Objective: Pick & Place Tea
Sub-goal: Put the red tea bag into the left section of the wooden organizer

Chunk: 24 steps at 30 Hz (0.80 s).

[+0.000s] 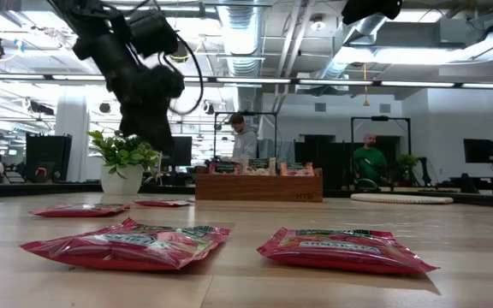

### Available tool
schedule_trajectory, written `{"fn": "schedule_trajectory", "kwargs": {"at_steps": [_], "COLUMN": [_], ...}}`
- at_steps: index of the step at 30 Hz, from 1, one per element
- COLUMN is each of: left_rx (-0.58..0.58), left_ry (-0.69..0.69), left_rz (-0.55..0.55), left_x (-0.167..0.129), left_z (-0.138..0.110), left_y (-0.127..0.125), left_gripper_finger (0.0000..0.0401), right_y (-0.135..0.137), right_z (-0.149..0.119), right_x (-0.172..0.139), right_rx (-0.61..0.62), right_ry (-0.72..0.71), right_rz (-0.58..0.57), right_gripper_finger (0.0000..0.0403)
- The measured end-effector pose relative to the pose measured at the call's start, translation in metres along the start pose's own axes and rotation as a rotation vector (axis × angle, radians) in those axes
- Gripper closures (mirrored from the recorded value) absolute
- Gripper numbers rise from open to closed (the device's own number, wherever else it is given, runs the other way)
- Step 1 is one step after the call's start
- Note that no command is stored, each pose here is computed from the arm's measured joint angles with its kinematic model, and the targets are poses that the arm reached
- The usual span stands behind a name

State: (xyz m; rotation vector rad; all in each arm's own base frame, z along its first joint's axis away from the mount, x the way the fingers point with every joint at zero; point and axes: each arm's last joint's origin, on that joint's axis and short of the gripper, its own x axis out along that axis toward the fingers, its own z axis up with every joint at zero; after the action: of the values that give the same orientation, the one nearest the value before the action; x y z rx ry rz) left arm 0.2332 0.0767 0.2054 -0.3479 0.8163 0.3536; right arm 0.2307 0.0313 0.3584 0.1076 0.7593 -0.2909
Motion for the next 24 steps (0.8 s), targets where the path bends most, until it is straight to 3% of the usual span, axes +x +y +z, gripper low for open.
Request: {"fn": "schedule_trajectory", "kwargs": {"at_steps": [5, 11, 18, 24], "left_rx": [-0.157, -0.241, -0.246, -0.172], "left_ry": [0.112, 0.196, 0.205, 0.229], "left_rz": [0.033, 0.068, 0.058, -0.025], "left_x": [0.021, 0.036, 0.037, 0.037], "left_z": [-0.01, -0.019, -0.02, -0.02], "left_y": [-0.001, 0.001, 0.001, -0.001], "left_gripper_finger": [0.0293, 0.0293, 0.0293, 0.0271], "right_y": [0.004, 0.01, 0.012, 0.012], "right_z": [-0.001, -0.002, -0.002, -0.002], "right_x": [-0.001, -0.003, -0.004, -0.004], "right_rx": [-0.011, -0.025, -0.02, -0.02], "right_ry": [0.0, -0.013, -0.018, -0.018], "right_rz": [0.014, 0.039, 0.047, 0.046], "right_gripper_finger": [0.0327, 0.0327, 0.0327, 0.0327]}}
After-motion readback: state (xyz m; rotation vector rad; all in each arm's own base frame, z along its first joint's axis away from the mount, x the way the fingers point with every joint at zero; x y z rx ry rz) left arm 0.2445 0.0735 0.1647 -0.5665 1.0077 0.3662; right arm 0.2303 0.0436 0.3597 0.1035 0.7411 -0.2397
